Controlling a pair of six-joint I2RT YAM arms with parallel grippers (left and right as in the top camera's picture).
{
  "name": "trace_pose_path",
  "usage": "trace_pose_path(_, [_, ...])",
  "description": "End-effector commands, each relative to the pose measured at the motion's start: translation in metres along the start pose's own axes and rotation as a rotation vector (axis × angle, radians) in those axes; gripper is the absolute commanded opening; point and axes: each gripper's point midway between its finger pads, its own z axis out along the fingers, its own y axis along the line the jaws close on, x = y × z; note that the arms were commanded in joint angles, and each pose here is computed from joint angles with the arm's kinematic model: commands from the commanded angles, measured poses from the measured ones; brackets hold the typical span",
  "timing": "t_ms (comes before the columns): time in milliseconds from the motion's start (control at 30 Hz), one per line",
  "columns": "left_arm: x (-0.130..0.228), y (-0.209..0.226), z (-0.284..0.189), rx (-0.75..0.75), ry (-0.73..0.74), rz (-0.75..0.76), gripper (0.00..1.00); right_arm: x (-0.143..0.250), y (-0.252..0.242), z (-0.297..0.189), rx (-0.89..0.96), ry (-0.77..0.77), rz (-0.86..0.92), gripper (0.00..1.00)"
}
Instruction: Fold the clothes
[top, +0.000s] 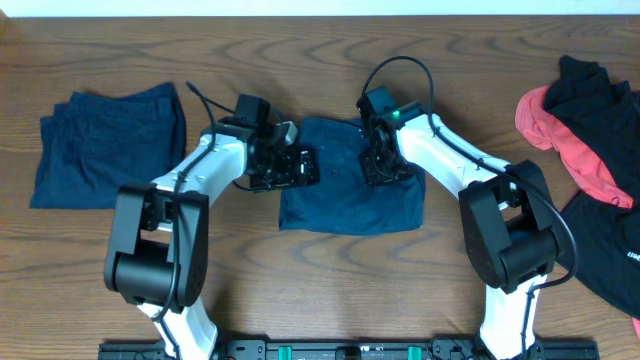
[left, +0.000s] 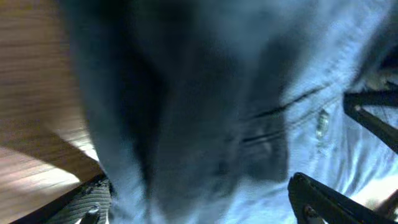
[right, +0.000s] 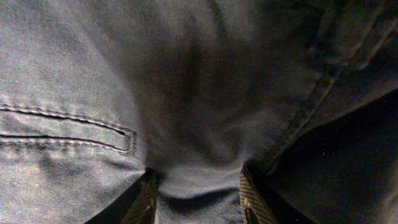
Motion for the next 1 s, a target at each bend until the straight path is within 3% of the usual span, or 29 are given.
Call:
trace_pose_path(0, [0.017,-0.008,0.020,0.025,0.076,0.054,0.88,0.003,-0.015,0.003,0.054,0.003,0.004,0.43])
trace_pose_path(67, [0.020,-0.013,0.023,0.026,0.082,0.085,0.78,0.004,-0.016,0.003,0.055,0.008,0.004,0.43])
trace_pose_path(200, [0.016,-0.009,0.024,-0.006,0.067,0.094,0.36,0.007,-0.016,0.003,0.057,0.019,0.004,0.42])
trace_pose_path(367, [0.015,0.019,0.011,-0.184,0.052,0.080,0.08,0.007,-0.016,0.001,0.058,0.021,0.005,0.42])
trace_pose_path(500, [0.016,0.050,-0.021,-0.391,0.034,0.056,0.06,0.001,-0.016,-0.018,0.056,0.011,0.008,0.41])
trace_pose_path(700, [0.009,0.089,-0.109,-0.642,-0.069,-0.027,0.06,-0.019,-0.020,-0.078,0.035,-0.100,0.033,0.42])
trace_pose_path(867, [-0.005,0.092,-0.178,-0.686,-0.212,0.049,0.06,-0.024,-0.029,-0.112,0.023,-0.186,0.058,0.45])
trace_pose_path(967, [-0.012,0.100,-0.225,-0.798,-0.334,0.058,0.06,-0.023,-0.034,-0.117,0.023,-0.192,0.069,0.45])
